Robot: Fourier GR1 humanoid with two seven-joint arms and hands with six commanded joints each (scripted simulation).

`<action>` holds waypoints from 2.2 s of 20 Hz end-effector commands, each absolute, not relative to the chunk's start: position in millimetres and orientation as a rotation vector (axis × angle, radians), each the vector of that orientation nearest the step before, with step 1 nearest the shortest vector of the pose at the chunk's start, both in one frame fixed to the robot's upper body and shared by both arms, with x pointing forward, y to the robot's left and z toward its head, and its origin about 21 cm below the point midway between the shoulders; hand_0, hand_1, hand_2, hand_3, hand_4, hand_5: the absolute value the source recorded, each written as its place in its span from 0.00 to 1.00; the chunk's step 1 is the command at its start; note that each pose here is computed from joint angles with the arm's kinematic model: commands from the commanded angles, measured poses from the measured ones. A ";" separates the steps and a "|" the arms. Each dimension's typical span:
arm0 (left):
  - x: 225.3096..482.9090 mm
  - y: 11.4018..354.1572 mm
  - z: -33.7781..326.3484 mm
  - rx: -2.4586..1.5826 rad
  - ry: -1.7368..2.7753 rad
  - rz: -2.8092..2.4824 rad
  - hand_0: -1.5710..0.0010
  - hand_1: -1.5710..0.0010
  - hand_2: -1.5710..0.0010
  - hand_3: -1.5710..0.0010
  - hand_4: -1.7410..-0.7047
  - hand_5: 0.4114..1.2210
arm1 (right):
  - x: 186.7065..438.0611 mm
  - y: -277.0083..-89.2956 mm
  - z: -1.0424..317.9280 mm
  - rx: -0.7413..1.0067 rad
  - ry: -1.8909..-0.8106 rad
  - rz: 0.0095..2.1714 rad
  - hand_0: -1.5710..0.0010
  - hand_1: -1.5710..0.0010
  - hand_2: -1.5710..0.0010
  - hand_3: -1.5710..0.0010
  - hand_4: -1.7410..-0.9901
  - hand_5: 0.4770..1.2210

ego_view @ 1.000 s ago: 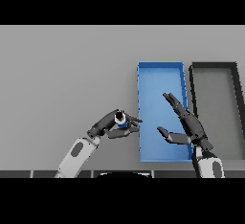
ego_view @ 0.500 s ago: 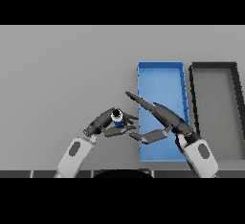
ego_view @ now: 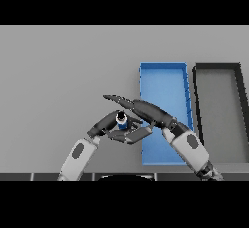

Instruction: Pick up the blue pipe and place it into the blue bin.

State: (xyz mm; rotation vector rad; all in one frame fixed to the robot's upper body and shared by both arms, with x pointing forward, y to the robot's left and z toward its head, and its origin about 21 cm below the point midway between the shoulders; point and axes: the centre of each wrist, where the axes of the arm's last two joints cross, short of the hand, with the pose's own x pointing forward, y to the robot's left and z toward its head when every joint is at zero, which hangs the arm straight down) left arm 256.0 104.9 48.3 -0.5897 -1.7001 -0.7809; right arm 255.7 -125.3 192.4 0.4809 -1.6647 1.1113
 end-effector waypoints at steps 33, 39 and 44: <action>258.3 119.2 55.0 -0.509 -1.653 -0.891 0.84 0.86 0.86 0.88 0.70 0.54 | 253.3 -85.9 184.0 0.591 -1.732 1.094 0.00 0.00 0.00 0.00 0.00 0.99; 259.2 120.1 48.5 -0.477 -1.590 -0.859 0.96 0.96 0.96 0.97 0.76 0.16 | 253.9 -86.2 183.1 0.620 -1.724 1.058 0.00 0.00 0.00 0.00 0.00 1.00; 261.5 118.2 43.1 -0.453 -1.575 -0.873 0.99 0.99 0.99 0.99 0.80 0.08 | 256.7 -87.3 201.0 0.736 -1.685 0.945 0.00 0.00 0.00 0.00 0.00 1.00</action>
